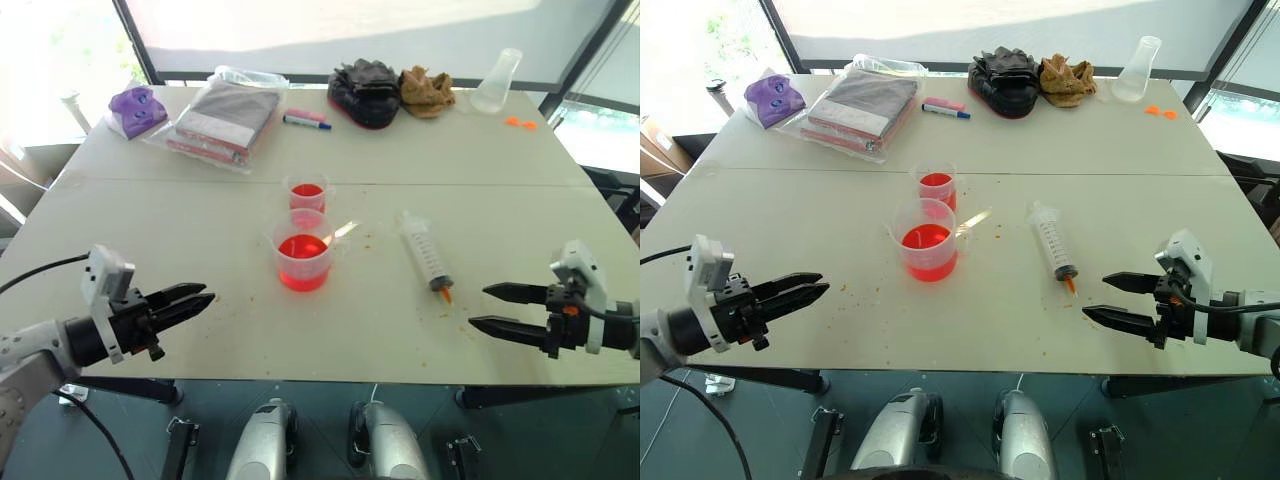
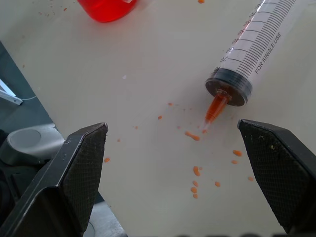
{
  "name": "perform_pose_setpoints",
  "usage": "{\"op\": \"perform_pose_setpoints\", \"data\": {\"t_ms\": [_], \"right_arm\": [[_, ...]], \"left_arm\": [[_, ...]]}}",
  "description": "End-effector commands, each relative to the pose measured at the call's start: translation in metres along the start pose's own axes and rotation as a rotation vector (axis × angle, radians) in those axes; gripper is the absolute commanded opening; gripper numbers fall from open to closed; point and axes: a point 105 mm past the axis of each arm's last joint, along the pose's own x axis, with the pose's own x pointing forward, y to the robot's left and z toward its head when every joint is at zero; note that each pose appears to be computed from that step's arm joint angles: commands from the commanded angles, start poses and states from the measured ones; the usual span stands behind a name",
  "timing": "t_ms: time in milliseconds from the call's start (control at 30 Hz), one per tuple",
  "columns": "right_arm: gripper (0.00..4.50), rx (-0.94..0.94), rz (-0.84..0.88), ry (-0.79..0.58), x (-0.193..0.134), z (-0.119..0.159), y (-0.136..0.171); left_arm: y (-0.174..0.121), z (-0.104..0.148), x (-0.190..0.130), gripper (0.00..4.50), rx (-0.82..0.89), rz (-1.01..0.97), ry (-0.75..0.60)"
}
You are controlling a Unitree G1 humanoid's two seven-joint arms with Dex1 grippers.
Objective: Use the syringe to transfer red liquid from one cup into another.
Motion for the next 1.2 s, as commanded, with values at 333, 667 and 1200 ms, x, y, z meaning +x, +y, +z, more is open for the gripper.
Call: {"op": "perform_pose_setpoints", "data": {"t_ms": [333, 667, 1200], "right_arm": [[4.41, -0.056, -0.040, -0.043, 0.006, 0.015, -0.004], [4.41, -0.033, -0.095, -0.065, 0.010, 0.027, -0.014], [4.41, 0.103, -0.176, 0.185, 0.046, 0.126, -0.052]], "left_arm": [[-0.002, 0.005, 0.002, 1.37, 0.037, 0.024, -0.028], [0.004, -0.003, 0.003, 1.37, 0.071, 0.041, 0.015], [0.006, 0.072, 0.002, 1.37, 0.306, -0.315, 0.105]]}}
